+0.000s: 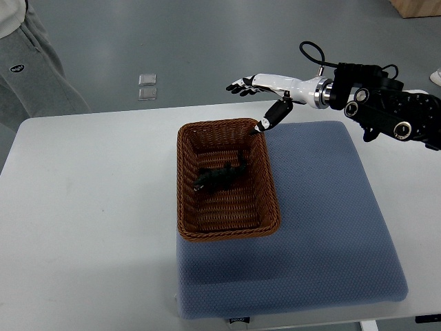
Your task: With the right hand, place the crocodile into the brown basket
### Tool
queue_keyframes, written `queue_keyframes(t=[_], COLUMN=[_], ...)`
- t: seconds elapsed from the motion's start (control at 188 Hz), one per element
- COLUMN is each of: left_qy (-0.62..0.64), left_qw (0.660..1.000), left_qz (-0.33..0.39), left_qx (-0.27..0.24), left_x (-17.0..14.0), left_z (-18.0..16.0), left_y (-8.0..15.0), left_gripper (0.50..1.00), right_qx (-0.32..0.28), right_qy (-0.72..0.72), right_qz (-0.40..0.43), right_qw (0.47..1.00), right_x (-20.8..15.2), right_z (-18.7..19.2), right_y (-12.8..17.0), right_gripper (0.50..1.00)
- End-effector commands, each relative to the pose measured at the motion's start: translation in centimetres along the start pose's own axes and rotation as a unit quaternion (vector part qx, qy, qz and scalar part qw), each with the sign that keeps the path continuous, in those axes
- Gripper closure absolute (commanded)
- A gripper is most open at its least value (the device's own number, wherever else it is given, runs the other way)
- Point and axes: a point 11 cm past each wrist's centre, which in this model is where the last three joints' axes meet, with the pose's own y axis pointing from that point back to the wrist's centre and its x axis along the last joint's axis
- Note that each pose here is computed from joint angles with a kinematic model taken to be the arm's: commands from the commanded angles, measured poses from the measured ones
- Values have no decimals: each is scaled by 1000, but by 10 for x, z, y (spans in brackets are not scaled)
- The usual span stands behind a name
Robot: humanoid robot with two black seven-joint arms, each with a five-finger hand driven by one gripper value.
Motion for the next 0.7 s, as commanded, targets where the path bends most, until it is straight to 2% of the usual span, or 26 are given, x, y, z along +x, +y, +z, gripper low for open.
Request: queue_keyframes(t=[0.0, 0.255, 0.408, 0.695], left_qy=[0, 0, 0, 0], left_qw=[1000, 1000, 1000, 1000], left_qz=[0, 0, 0, 0], left_qx=[0, 0, 0, 0], left_x=[0, 0, 0, 0], left_z=[0, 0, 0, 0], left_y=[0, 0, 0, 0], left_gripper=[500, 500, 500, 500], right_qx=[-5, -34, -17, -13], right_qy=[-67, -240, -400, -577], right_qz=[27, 86, 115, 146], right_qw=[997, 966, 909, 803], right_x=[7, 23, 27, 7], right_z=[15, 53, 72, 114], right_y=[11, 38, 51, 70], right_gripper=[572, 572, 572, 572])
